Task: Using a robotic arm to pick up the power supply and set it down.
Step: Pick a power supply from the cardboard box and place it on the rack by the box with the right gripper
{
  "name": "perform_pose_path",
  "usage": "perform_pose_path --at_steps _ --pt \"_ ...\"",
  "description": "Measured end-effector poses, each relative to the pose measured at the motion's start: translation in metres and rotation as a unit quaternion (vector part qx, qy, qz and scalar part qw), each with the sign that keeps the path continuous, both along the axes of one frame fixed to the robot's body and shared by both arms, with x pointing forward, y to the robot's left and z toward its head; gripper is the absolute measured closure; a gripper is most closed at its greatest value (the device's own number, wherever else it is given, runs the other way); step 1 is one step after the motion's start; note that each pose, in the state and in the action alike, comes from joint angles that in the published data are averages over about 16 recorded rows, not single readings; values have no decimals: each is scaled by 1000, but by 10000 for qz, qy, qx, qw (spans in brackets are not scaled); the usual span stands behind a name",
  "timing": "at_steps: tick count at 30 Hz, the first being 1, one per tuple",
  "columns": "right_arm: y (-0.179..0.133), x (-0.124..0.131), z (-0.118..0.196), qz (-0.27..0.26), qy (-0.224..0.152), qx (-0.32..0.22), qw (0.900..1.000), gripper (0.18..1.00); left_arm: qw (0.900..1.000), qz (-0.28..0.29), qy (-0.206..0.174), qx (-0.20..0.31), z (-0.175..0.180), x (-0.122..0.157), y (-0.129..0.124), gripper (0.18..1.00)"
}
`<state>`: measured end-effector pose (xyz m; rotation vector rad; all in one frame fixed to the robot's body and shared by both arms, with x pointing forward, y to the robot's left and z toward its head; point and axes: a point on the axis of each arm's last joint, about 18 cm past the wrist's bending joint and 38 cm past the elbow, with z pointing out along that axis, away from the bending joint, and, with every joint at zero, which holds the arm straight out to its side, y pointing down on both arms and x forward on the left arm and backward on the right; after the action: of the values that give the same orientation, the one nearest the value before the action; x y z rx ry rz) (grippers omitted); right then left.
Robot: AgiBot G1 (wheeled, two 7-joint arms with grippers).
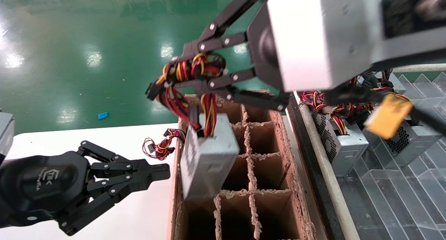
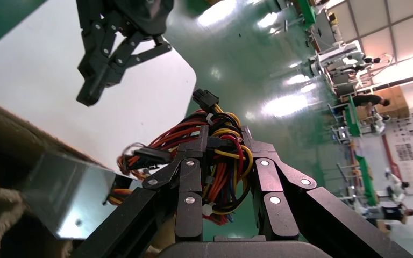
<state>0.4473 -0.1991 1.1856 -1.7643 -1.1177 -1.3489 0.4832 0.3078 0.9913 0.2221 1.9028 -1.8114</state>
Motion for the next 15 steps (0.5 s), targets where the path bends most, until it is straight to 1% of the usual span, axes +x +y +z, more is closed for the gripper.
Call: perform_pose_path --at_steps 7,15 --pt "-10 -24 15 -26 -222 -179 9996 886 10000 0 0 0 0 0 0 993" --pt "-29 -53 22 -35 -294 -317 9991 886 10000 0 0 0 0 0 0 993"
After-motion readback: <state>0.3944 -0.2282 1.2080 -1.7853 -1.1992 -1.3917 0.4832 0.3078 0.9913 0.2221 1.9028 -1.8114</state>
